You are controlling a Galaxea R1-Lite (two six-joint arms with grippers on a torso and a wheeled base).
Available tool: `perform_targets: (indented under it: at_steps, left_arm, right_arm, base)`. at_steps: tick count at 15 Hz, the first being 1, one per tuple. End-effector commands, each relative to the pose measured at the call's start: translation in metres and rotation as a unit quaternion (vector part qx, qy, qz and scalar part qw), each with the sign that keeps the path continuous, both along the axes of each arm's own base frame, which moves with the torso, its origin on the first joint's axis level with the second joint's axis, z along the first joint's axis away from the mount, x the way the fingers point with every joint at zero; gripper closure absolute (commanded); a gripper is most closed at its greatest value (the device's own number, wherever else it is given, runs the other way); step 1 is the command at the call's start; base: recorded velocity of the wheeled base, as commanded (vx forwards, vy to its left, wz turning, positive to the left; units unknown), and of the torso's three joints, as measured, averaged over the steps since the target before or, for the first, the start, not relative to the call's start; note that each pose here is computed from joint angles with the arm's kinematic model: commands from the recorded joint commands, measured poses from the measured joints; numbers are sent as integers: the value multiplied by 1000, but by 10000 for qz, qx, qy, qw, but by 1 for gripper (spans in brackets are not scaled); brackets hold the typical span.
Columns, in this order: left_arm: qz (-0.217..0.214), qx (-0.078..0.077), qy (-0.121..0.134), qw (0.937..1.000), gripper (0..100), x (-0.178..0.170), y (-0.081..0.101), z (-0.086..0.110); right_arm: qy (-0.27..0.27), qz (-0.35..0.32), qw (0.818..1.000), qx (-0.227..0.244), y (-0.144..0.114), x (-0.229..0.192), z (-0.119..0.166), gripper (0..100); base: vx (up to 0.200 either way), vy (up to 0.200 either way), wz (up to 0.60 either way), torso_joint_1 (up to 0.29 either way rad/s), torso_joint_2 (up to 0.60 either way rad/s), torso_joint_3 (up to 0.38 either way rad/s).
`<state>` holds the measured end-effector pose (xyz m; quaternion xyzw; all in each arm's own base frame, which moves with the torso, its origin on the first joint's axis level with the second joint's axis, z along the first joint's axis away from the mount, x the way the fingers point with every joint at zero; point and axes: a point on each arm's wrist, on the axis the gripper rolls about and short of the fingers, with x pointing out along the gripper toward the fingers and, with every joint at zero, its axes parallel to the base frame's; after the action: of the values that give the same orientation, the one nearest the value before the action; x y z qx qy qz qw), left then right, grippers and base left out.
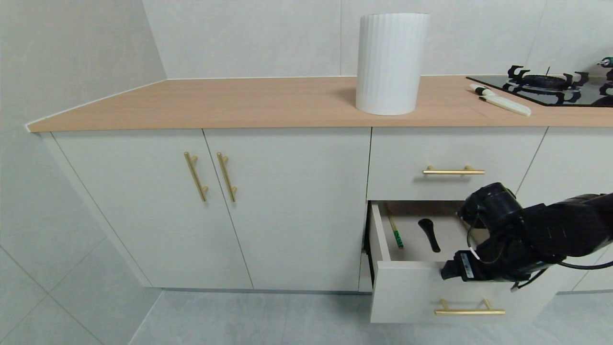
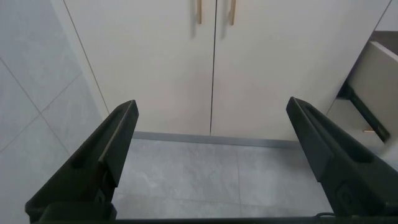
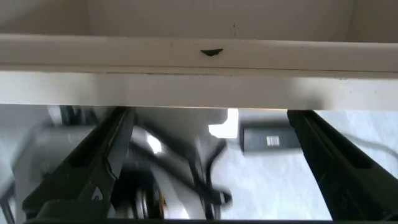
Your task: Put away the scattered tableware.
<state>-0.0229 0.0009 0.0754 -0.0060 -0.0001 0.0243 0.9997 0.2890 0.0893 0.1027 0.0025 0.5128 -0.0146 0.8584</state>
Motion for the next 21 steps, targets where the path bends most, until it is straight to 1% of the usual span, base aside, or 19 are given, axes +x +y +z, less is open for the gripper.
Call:
perform_targets:
  at_steps: [1,3,7,8,13,16,21]
  left_arm:
    - [3,-2,0,10000,0,0,0,0]
    - [3,-2,0,10000,0,0,0,0]
    - [3,-2,8,10000,0,0,0,0]
    - [3,-2,0,10000,0,0,0,0]
    - [3,-2,0,10000,0,0,0,0]
    - [3,-2,8,10000,0,0,0,0]
    - [3,-2,0,10000,0,0,0,0]
  right_arm:
    - [70,-136,9999,-21,-2,25,-12,0]
    - [-80,-130,9999,-42,-2,52,-14,0]
    - [-313,-170,9994,-37,-5,84,-15,0]
    - [-414,-219,9989,-50,-11,95,-15,0]
    - [-638,-396,9972,1,-20,117,-15,0]
    - [-1155,-482,9921,75,-21,128,-17,0]
    - [-1546,-757,9851,20,-22,137,-19,0]
  base:
    - [0,0,0,0,0,0]
    - [0,0,0,0,0,0]
    - [0,0,0,0,0,0]
    - [0,0,0,0,0,0]
    - [0,0,0,0,0,0]
    - [0,0,0,0,0,0]
    - [0,0,0,0,0,0]
